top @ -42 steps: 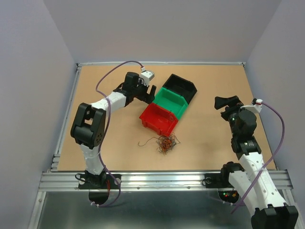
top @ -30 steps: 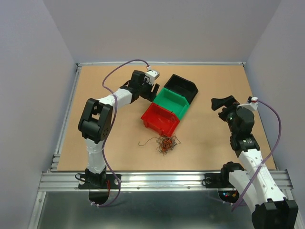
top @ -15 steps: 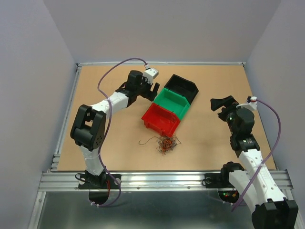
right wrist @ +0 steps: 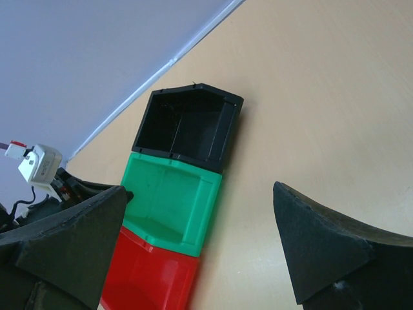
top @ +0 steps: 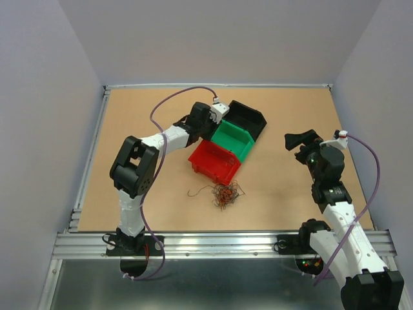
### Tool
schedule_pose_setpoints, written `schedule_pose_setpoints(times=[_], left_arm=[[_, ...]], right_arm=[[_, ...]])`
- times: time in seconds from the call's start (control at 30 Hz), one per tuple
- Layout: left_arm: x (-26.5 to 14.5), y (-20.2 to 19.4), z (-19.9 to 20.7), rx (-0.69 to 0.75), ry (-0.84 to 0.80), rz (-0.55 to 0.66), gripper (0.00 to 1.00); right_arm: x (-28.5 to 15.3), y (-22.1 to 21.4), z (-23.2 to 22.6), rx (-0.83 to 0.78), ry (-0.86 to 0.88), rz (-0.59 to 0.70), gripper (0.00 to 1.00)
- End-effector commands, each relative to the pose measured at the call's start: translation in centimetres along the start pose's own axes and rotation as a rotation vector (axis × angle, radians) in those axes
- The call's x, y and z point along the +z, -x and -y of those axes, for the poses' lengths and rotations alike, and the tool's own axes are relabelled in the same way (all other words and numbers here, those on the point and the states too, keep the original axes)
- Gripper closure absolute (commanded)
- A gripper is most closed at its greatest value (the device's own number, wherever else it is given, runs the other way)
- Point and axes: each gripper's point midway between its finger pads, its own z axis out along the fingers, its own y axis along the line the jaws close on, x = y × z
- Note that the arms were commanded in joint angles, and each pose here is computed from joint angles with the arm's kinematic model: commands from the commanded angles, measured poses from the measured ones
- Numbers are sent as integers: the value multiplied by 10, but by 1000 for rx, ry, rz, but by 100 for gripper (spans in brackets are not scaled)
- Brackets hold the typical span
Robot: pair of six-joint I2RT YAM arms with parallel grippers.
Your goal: Untangle the cables
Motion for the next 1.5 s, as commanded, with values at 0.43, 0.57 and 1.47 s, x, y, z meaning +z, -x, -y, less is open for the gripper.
schedule_pose_setpoints(times=[0.43,0.57,1.47], left_arm=[[-57,51,-168,-87,217,136,91],[-62,52,-200,-63,276,148,83],[-157,75,-174,-119,338,469,1]], right_arm=[[6,-15,-39,-84,212,-105,0],[5,-39,-56,-103,341,-233,1],[-67,-226,-116,-746,478,-975,5]])
